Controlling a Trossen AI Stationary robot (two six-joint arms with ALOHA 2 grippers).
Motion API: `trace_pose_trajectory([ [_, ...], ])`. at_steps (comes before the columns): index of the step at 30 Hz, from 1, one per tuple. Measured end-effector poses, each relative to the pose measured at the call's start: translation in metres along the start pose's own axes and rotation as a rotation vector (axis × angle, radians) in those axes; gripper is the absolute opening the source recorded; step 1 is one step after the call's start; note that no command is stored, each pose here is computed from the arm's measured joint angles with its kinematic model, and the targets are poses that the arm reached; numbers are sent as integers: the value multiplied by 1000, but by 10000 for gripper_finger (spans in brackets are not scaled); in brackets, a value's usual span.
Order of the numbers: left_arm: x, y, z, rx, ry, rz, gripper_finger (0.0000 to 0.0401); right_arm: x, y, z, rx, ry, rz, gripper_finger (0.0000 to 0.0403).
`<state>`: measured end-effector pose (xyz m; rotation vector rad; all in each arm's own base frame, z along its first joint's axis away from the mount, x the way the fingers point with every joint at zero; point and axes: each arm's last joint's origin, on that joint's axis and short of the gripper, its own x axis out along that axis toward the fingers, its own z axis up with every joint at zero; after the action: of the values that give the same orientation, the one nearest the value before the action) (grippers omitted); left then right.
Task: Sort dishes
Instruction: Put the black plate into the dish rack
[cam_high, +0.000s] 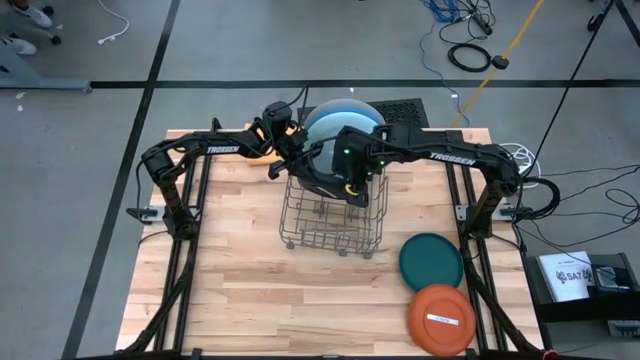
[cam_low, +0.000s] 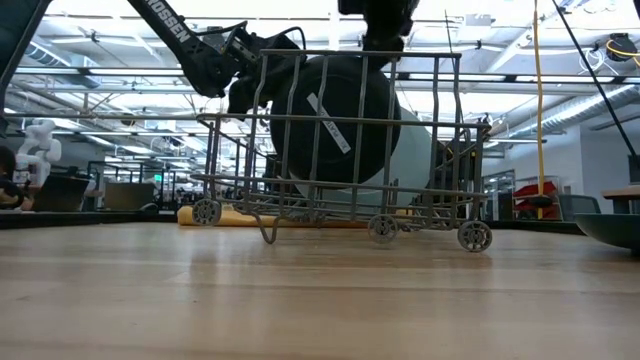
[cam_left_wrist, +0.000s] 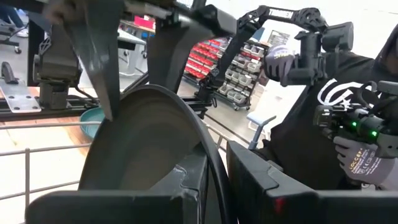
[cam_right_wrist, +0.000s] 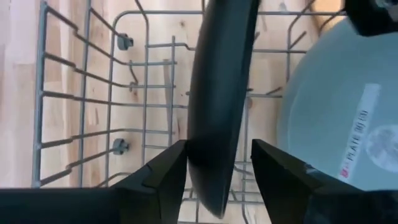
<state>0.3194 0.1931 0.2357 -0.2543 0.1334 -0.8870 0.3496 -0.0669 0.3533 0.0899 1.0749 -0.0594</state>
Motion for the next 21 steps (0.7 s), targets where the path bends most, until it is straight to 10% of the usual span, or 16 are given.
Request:
trace_pose_trajectory([
  [11,1,-1,4,42,-2,-9,57,12,2,-9,-83,46,40,19],
  [21,-7,-11,30,109,-6,-31,57,-6,3,-13,-87,9,166,10],
])
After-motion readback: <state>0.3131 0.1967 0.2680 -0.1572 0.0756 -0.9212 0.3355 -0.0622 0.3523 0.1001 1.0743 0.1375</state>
